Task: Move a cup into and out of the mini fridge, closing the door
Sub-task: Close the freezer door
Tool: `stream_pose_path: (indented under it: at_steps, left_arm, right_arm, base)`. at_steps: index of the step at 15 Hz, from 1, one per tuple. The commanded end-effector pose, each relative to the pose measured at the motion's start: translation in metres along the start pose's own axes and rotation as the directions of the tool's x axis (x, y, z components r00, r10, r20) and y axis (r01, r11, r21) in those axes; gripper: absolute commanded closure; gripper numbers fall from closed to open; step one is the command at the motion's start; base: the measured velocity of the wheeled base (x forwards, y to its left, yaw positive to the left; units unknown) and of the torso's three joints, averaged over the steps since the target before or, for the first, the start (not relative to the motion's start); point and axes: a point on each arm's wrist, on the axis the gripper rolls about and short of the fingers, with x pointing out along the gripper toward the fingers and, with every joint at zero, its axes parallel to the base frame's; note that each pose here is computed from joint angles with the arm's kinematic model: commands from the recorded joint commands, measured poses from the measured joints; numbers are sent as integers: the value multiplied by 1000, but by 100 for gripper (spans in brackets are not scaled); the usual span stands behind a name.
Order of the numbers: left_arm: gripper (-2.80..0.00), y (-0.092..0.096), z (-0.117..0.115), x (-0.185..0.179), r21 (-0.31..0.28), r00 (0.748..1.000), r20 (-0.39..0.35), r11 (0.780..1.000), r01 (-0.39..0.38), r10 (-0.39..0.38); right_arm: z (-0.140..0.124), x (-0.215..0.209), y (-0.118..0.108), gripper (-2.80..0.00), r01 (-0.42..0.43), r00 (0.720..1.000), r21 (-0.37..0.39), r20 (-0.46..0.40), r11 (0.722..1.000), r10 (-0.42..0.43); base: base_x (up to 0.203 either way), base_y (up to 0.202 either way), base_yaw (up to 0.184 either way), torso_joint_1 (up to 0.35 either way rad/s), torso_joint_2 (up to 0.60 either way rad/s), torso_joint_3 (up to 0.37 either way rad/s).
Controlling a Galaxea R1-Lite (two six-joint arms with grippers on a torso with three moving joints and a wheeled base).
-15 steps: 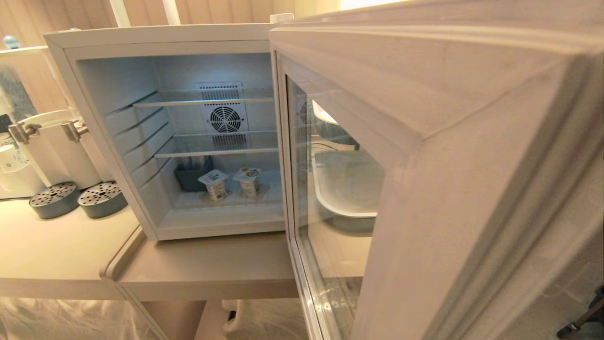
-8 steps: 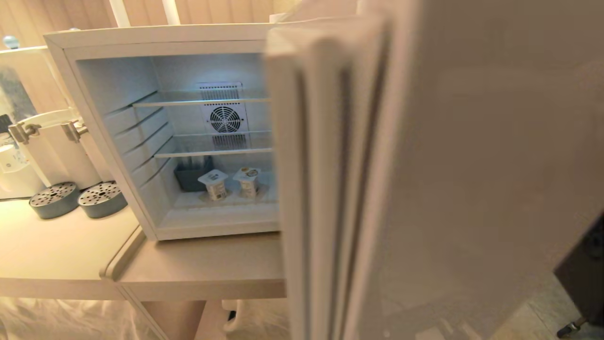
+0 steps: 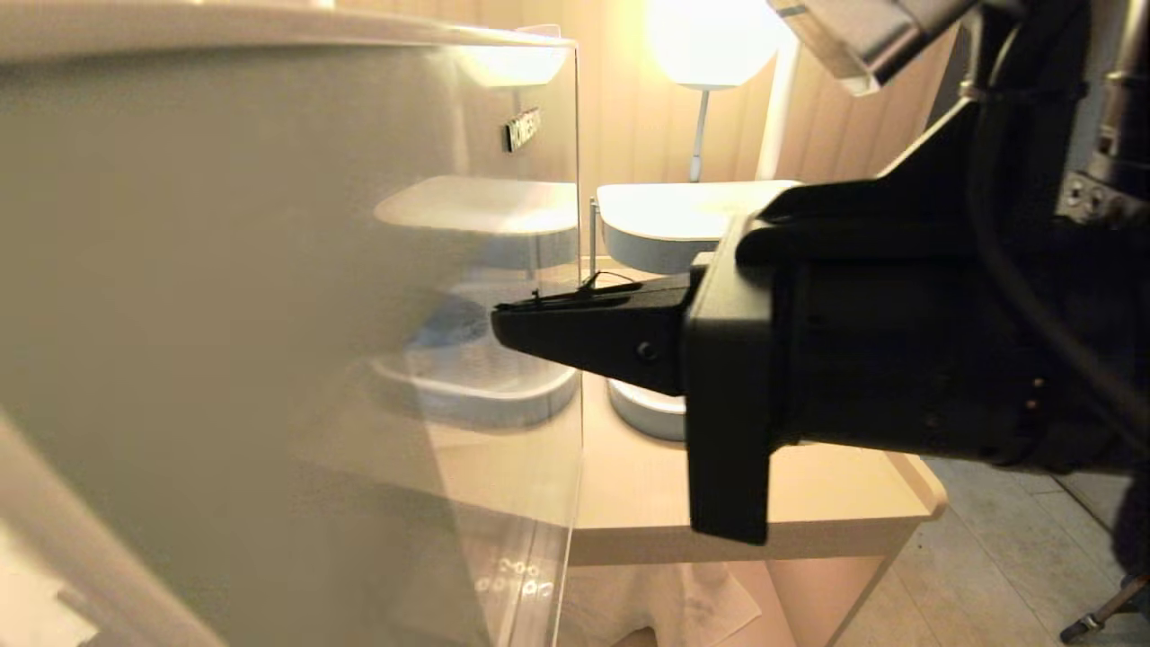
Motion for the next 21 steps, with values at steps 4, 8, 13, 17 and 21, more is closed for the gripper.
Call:
stream_pose_path:
  at_steps: [4,8,13,17,21]
  left_arm:
    - [0,0,0,0,-2,1000,-1,1000,-1,1]
    - [0,0,0,0,-2,1000,-1,1000,-1,1]
    - [0,0,0,0,-5,1000,-1,1000,-1,1]
    - [0,0,0,0,-4,1000,-1,1000,-1,1]
    - [0,0,0,0,-5,1000,-1,1000,-1,1]
  right_arm:
    - [24,51,2,0,0,999,-6,32,1000,0]
    - [4,130,-10,0,96,995,-27,-15,995,-96]
    - [-89,223,-50,0,258,960,-136,-72,956,-270]
    - [-70,205,-51,0,303,950,-159,-25,940,-310]
    - [-48,170,-46,0,339,938,-157,-18,928,-346]
  base:
    - [0,0,0,0,0,0]
    - [0,0,0,0,0,0]
    - [0,0,0,0,0,0]
    - [0,0,0,0,0,0]
    - [0,0,0,0,0,0]
